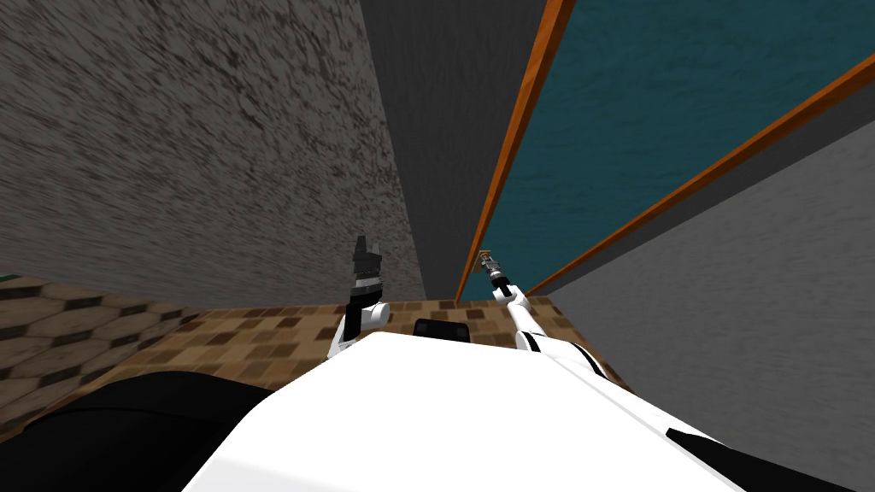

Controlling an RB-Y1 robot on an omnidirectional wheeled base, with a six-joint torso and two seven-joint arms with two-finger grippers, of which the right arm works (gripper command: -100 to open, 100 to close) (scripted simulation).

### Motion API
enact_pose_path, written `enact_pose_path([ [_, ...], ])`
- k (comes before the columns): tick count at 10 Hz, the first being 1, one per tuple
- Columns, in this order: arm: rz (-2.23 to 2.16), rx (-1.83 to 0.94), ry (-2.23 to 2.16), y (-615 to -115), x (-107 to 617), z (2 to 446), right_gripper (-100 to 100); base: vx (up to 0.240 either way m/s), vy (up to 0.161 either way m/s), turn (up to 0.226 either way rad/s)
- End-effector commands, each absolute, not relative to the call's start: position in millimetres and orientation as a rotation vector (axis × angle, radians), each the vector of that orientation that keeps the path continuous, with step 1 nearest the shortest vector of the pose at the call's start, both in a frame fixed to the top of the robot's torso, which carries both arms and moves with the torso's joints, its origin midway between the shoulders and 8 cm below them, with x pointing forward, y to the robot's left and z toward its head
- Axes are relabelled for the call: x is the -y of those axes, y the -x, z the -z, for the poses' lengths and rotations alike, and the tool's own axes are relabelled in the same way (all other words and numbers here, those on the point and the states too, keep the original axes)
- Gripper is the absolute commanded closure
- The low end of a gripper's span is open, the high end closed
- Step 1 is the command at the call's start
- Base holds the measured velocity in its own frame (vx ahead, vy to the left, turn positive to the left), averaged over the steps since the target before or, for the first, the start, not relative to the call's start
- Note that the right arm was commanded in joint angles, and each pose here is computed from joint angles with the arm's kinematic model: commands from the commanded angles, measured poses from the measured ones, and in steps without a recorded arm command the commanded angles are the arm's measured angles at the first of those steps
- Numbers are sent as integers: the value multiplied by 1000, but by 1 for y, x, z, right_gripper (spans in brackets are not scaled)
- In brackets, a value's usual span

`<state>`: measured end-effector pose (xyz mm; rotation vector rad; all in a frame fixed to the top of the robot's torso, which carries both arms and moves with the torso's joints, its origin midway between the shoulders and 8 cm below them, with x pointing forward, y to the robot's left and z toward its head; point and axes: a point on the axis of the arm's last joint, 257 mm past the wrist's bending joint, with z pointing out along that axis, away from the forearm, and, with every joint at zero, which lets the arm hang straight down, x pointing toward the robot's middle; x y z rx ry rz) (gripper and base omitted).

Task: Pull the door open

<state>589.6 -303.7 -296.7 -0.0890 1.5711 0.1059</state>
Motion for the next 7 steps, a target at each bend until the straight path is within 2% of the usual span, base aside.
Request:
enact_pose_path([
  [1, -142, -1569, 48, -590, 303, 296, 100, -18, -18, 46],
  [7, -284, -1555, -112, -593, 303, 291, 100, -41, -34, 50],
])
